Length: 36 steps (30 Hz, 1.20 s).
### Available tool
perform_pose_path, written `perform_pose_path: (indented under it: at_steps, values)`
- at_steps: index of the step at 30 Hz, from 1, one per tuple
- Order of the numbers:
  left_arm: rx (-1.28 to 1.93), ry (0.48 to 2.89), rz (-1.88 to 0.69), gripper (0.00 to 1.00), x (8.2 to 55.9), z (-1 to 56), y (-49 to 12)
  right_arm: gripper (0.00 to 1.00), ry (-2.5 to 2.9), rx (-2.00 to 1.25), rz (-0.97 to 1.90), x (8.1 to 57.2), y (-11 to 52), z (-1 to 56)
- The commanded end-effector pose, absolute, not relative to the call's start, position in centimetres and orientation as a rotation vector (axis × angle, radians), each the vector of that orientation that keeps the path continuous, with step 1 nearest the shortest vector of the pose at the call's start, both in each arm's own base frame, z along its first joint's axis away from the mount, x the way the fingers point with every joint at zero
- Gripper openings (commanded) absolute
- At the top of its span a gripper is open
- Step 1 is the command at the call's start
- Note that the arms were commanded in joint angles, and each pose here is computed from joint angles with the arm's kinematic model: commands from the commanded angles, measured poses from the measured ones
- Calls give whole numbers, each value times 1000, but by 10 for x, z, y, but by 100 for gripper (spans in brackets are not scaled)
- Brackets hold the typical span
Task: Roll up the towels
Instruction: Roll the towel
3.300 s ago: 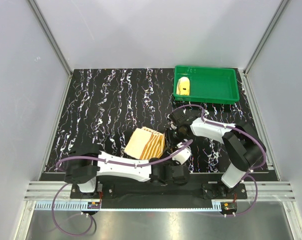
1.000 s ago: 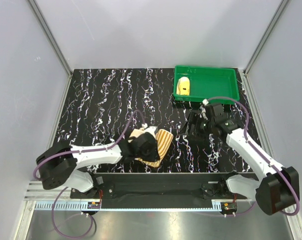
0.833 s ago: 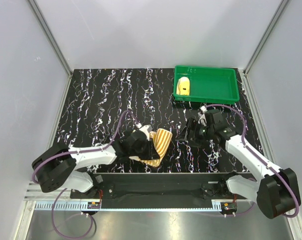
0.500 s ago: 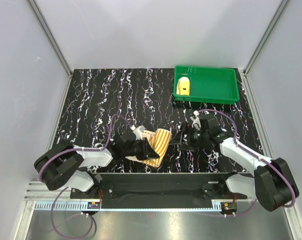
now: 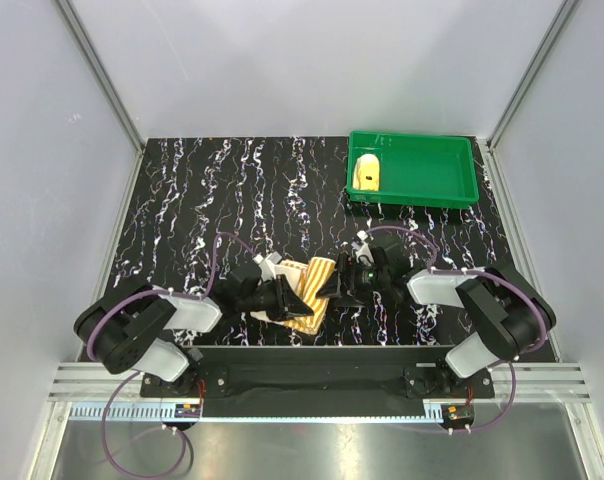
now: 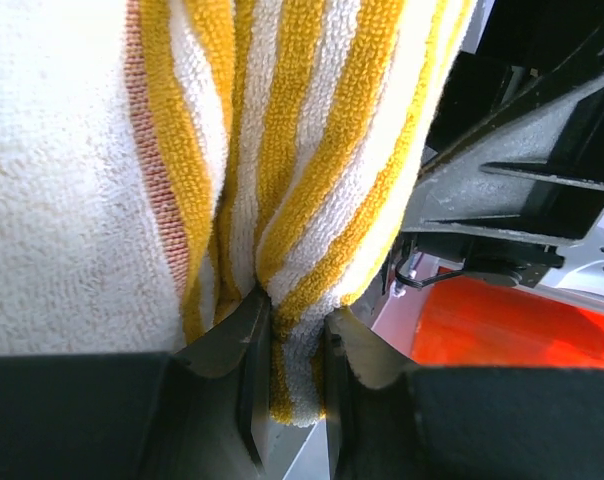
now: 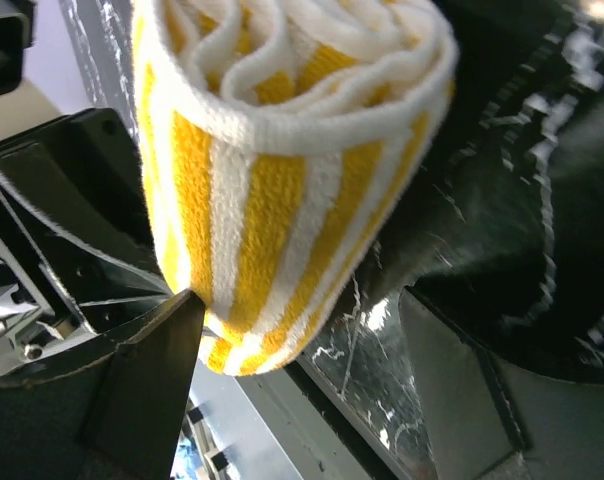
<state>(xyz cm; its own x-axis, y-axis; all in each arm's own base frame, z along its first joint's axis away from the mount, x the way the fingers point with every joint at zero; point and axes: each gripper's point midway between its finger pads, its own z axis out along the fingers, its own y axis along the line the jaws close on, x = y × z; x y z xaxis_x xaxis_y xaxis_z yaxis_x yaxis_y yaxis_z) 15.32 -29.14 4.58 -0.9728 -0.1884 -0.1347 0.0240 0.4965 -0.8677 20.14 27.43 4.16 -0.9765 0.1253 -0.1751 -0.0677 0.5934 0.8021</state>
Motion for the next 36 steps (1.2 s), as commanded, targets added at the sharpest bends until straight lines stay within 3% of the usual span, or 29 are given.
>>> perform_pose_path:
  at_steps: [1, 7, 10, 11, 12, 15, 18, 27, 36]
  values:
    - [-238, 2741, -1356, 13, 123, -1, -265, 86, 2559, -11, 1326, 211, 291, 37]
    - [-274, 2755, -1371, 13, 122, -7, -264, 84, 2566, -43, 1340, 208, 304, 31]
    - [-260, 2769, -1341, 20, 123, -10, -262, 72, 2572, -40, 1350, 206, 305, 27]
    - [-255, 2766, -1337, 23, 124, -10, -263, 63, 2570, -48, 1351, 205, 306, 27]
    - [-254, 2778, -1325, 31, 123, -10, -262, 59, 2573, -45, 1353, 205, 306, 27]
    - [-245, 2785, -1283, 41, 125, -10, -259, 46, 2572, -42, 1342, 205, 306, 27]
    - [-216, 2798, -1168, 48, 131, -10, -252, 41, 2585, -29, 1326, 205, 304, 27]
    - [-11, 2743, -621, 55, 152, 22, -213, 37, 2707, -16, 1125, 206, 288, 28]
    - [107, 2562, -317, 57, 172, 76, -210, 38, 2854, -91, 926, 195, 276, 32]
